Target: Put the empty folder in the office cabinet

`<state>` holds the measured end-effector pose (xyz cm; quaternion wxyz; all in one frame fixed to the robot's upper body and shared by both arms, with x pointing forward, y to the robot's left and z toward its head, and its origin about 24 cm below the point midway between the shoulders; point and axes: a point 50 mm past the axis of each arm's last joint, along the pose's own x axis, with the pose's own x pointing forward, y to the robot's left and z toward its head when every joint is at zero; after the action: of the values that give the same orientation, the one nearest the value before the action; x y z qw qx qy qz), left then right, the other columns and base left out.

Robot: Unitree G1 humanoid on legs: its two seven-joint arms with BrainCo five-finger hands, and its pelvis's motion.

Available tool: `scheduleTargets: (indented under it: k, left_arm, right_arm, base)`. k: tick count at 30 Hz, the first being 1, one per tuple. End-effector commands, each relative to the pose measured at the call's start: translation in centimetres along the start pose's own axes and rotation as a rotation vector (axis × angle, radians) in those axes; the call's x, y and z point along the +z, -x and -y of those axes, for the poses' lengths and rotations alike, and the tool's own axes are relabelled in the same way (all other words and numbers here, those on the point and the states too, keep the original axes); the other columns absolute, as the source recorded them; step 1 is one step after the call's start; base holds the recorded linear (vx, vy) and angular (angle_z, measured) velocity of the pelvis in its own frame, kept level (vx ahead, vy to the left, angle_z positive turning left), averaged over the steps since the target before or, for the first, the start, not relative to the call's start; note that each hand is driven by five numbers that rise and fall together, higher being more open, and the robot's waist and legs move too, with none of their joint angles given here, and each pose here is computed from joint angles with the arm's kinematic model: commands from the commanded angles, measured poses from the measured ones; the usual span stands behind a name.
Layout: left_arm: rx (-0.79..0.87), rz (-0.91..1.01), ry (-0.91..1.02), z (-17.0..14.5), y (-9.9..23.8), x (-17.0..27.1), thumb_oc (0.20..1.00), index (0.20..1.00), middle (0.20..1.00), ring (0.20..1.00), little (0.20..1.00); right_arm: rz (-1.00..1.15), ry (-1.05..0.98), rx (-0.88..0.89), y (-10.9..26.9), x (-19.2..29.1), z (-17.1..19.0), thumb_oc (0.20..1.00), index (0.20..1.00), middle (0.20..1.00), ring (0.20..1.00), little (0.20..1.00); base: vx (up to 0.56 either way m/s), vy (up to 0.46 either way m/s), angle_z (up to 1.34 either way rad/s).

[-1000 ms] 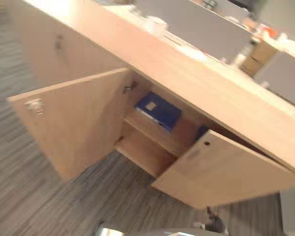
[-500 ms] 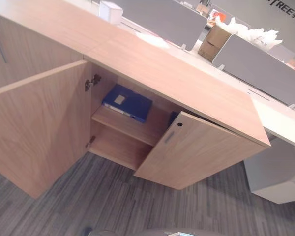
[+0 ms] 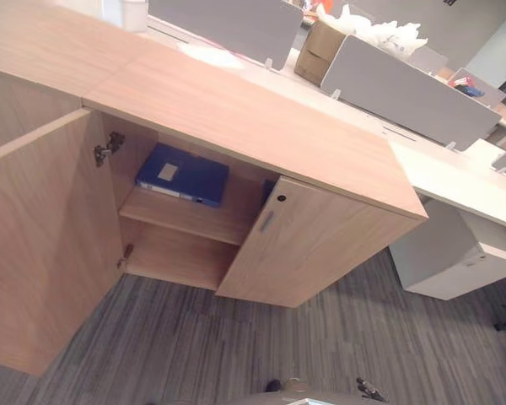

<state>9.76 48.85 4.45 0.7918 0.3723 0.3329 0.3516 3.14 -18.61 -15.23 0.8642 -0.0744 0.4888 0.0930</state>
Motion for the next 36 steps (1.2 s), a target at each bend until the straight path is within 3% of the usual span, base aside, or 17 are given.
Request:
scheduleTargets:
  k: [1, 5, 8, 10, 12, 19, 26, 36]
  left_arm:
    - [-0.004, 0.255, 0.034, -0.5, -0.9, 5.8, 1.000, 1.000, 1.000, 1.000, 1.000]
    - [-0.112, 0.298, 0.083, 3.4, -0.4, 6.7, 1.000, 1.000, 1.000, 1.000, 1.000]
    - [-0.252, 0.315, 0.137, 8.3, 0.8, 7.1, 1.000, 1.000, 1.000, 1.000, 1.000]
    - [-0.280, 0.308, 0.150, 9.4, 1.1, 7.0, 1.000, 1.000, 1.000, 1.000, 1.000]
    - [-0.370, 0.270, 0.182, 13.1, 2.3, 6.8, 1.000, 1.000, 1.000, 1.000, 1.000]
    - [-0.535, 0.222, 0.201, 19.5, 5.1, 7.1, 1.000, 1.000, 1.000, 1.000, 1.000]
    - [-0.523, 0.201, 0.145, 19.7, 4.4, 7.9, 1.000, 1.000, 1.000, 1.000, 1.000]
    - [-0.370, 0.217, 0.139, 14.5, 0.2, 12.1, 1.000, 1.000, 1.000, 1.000, 1.000]
  right_arm:
    - [0.107, 0.036, -0.084, -0.5, 3.1, 3.9, 1.000, 1.000, 1.000, 1.000, 1.000]
    - [0.114, 0.040, -0.094, -0.4, 3.3, 4.3, 1.000, 1.000, 1.000, 1.000, 1.000]
    - [0.100, 0.043, -0.080, -0.5, 3.1, 4.1, 1.000, 1.000, 1.000, 1.000, 1.000]
    - [0.091, 0.045, -0.078, -0.5, 3.0, 4.1, 1.000, 1.000, 1.000, 1.000, 1.000]
    - [0.062, 0.074, -0.052, -0.7, 2.7, 3.4, 1.000, 1.000, 1.000, 1.000, 1.000]
    - [0.035, 0.128, -0.049, -0.7, 2.5, 3.5, 1.000, 1.000, 1.000, 1.000, 1.000]
    - [0.048, 0.186, -0.086, -0.2, 3.0, 5.4, 1.000, 1.000, 1.000, 1.000, 1.000]
    - [0.067, 0.272, -0.147, 0.7, 3.9, 8.4, 1.000, 1.000, 1.000, 1.000, 1.000]
  base:
    - [-0.05, 0.060, -0.17]
    - [-0.04, 0.029, -0.24]
    - [-0.01, 0.012, -0.18]
    - [0.01, -0.024, -0.05]
    - [0.05, -0.064, 0.00]
    - [0.04, -0.091, -0.09]
    - [-0.01, -0.113, -0.25]
    - [0.01, -0.070, -0.23]
